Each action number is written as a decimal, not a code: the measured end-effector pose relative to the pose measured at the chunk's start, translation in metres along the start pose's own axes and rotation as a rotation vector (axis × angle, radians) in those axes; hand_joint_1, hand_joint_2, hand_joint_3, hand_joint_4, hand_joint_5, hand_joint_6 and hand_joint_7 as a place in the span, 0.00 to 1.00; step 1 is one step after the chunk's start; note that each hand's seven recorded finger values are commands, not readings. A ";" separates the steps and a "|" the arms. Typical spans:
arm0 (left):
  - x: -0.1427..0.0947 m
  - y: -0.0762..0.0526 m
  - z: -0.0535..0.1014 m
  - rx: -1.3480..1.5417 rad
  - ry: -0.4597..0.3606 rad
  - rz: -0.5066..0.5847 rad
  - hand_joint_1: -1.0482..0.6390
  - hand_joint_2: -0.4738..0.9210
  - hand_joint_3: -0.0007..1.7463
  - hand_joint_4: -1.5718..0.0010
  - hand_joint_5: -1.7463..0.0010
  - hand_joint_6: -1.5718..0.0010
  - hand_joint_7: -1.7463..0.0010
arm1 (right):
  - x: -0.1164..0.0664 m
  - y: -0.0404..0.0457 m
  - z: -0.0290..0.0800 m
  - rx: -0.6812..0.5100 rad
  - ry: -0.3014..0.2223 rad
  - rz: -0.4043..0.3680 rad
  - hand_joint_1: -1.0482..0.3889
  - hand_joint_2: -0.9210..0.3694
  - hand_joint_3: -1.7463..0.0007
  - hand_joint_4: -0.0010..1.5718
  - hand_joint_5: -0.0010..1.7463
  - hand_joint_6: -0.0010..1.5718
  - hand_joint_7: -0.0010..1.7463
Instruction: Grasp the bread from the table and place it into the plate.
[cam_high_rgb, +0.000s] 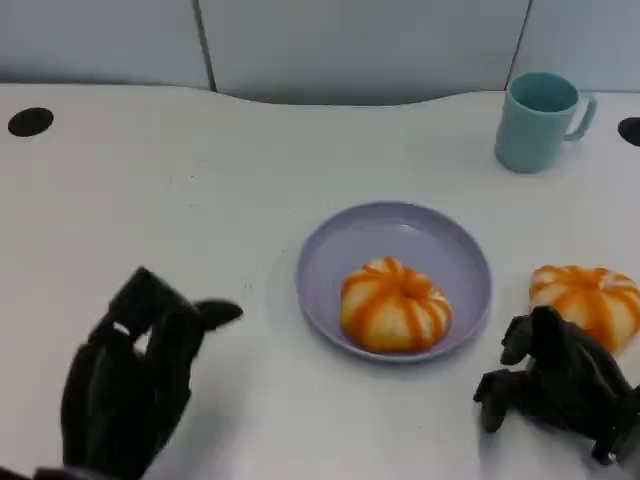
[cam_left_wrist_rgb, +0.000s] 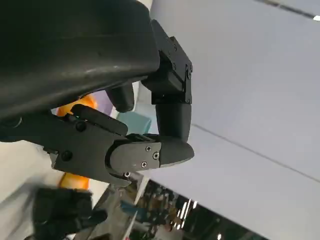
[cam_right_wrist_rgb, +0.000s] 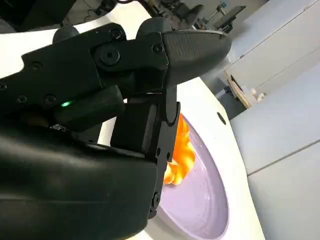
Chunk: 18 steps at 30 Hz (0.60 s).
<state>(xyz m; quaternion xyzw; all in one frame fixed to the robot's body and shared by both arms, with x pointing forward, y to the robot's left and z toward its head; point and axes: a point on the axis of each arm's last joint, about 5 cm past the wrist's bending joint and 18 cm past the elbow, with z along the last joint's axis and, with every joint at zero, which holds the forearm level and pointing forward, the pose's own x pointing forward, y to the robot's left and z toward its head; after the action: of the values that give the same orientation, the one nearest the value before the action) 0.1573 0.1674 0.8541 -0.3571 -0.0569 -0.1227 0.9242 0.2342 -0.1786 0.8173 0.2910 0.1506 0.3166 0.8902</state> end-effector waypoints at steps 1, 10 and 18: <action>-0.008 0.003 -0.005 -0.016 0.036 0.026 0.33 1.00 0.23 0.42 0.00 0.61 0.00 | -0.001 -0.0001 0.000 0.000 0.000 -0.001 0.37 0.00 0.82 1.00 0.42 1.00 0.27; -0.014 0.008 -0.006 -0.024 0.044 0.035 0.33 1.00 0.23 0.42 0.00 0.61 0.00 | -0.001 0.0004 -0.001 0.007 0.004 -0.003 0.37 0.00 0.82 1.00 0.42 1.00 0.27; -0.021 0.002 -0.013 -0.054 0.040 0.053 0.32 1.00 0.22 0.41 0.00 0.60 0.00 | -0.003 0.0008 0.000 -0.005 0.000 -0.004 0.36 0.00 0.83 1.00 0.42 1.00 0.27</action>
<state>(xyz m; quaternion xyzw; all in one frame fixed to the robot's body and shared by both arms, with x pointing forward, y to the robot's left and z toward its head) 0.1379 0.1636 0.8388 -0.3806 -0.0258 -0.1068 0.9182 0.2310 -0.1802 0.8177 0.2884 0.1503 0.3150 0.8916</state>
